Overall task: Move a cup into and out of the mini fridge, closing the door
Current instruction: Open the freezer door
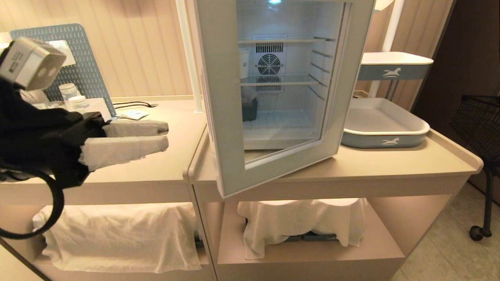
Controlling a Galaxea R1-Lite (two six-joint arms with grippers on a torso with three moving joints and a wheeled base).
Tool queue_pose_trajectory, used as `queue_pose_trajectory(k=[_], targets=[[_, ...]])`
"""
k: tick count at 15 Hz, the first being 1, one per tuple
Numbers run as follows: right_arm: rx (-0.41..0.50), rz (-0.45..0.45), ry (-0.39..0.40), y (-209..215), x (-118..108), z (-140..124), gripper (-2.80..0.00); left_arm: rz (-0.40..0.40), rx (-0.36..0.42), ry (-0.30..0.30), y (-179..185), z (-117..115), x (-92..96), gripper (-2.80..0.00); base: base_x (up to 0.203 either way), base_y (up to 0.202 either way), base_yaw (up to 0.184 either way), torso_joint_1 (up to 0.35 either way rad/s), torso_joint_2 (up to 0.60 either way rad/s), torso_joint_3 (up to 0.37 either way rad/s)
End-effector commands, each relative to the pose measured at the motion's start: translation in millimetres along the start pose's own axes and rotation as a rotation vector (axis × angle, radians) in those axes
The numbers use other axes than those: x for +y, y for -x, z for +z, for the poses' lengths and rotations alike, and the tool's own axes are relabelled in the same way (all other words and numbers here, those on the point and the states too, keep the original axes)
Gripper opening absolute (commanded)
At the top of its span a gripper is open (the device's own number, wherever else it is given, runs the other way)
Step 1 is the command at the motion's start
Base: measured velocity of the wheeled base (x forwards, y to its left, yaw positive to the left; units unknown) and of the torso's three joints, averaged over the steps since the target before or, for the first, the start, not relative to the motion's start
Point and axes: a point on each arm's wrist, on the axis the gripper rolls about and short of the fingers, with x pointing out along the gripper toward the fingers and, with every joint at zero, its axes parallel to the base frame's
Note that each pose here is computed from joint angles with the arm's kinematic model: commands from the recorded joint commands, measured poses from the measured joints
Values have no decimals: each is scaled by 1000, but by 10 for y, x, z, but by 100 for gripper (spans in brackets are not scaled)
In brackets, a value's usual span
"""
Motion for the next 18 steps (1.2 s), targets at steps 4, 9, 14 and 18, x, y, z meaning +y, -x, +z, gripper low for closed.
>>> queue_pose_trajectory(k=[4,9,14,18], targets=[[-3,0,1,2,0,3,-280,443,108,-26,185,113,469,-280,0,0,0,0,0,0],[0,1,1,0,0,-1,-280,798,188,-33,-251,219,1170,-280,0,0,0,0,0,0],[-3,0,1,2,0,1,-280,960,159,-4,-1199,207,1301,-280,0,0,0,0,0,0],[-3,0,1,2,0,2,-280,989,174,11,-1654,41,1147,-280,0,0,0,0,0,0]])
